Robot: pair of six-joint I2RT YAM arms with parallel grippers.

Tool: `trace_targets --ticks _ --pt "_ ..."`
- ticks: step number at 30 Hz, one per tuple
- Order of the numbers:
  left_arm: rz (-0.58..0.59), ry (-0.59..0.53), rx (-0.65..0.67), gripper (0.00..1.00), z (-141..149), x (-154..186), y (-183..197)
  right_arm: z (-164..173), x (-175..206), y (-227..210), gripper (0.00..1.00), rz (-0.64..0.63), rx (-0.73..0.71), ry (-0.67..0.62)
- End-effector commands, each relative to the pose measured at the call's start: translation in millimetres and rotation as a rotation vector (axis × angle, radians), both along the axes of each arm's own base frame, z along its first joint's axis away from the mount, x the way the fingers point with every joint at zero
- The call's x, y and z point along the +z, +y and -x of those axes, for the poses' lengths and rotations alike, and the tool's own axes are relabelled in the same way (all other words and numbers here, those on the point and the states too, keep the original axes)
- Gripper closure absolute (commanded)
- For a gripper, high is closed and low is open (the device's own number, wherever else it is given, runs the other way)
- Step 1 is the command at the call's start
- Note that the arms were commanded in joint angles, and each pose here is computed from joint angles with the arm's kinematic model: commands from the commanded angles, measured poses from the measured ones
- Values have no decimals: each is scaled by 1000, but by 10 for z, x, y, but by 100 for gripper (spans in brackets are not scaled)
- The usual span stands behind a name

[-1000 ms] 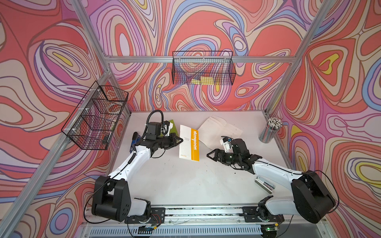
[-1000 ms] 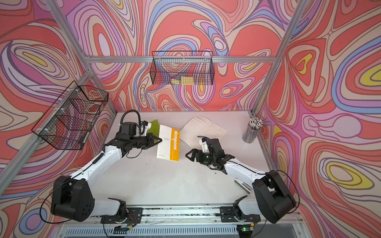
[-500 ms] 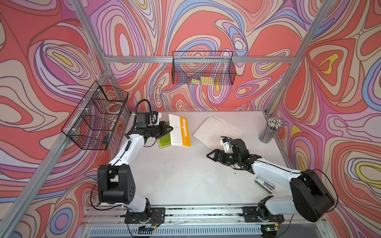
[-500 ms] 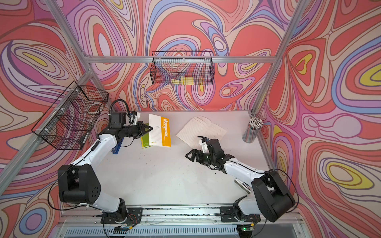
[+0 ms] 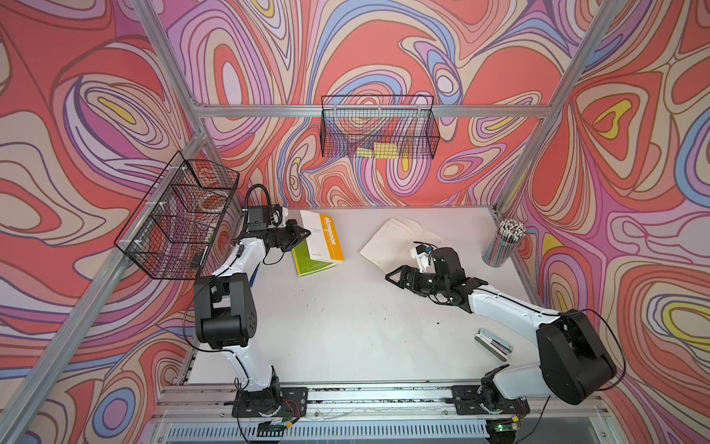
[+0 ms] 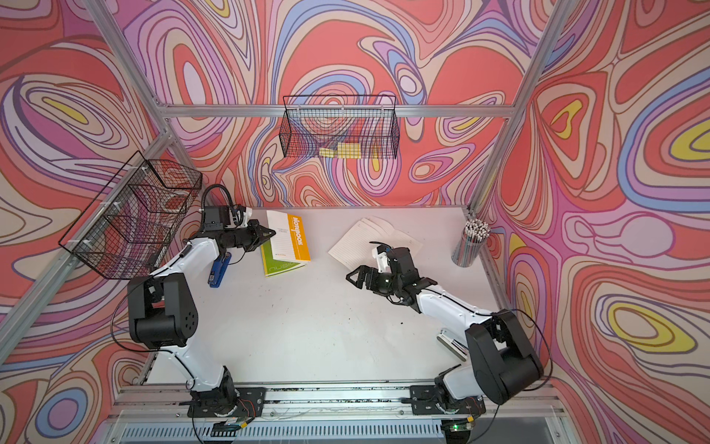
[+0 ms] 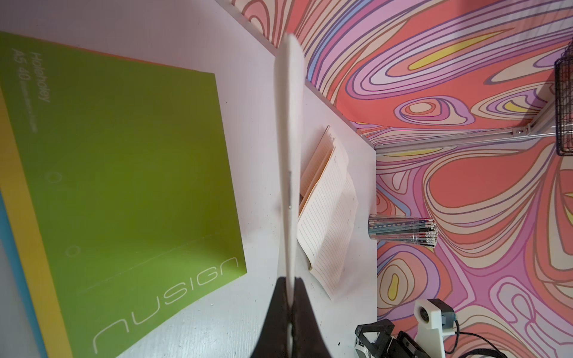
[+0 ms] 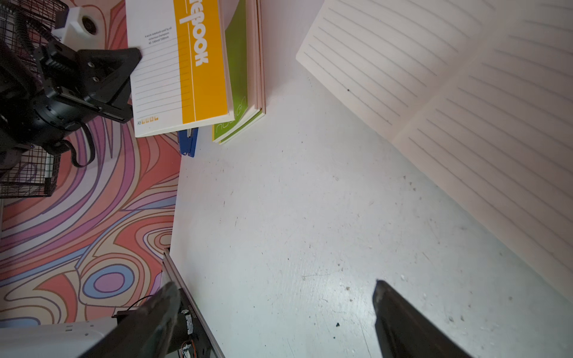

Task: Close the notebook
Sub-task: Place the notebook at the notebook.

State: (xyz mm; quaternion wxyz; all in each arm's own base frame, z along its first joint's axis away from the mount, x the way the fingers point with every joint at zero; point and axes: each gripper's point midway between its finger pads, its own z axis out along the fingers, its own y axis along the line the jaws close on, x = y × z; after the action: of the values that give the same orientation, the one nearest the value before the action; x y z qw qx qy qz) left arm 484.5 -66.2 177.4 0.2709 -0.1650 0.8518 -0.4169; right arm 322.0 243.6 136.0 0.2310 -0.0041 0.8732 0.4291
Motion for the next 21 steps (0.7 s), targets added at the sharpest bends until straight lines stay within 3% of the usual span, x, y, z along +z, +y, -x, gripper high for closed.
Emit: trace_targets --ticks 1,21 --pt "11 -37 5 100 -169 77 80 -96 36 86 2 -17 33 -5" --pt "46 84 -17 100 -193 -380 262 -616 154 417 2 -62 89 -24"
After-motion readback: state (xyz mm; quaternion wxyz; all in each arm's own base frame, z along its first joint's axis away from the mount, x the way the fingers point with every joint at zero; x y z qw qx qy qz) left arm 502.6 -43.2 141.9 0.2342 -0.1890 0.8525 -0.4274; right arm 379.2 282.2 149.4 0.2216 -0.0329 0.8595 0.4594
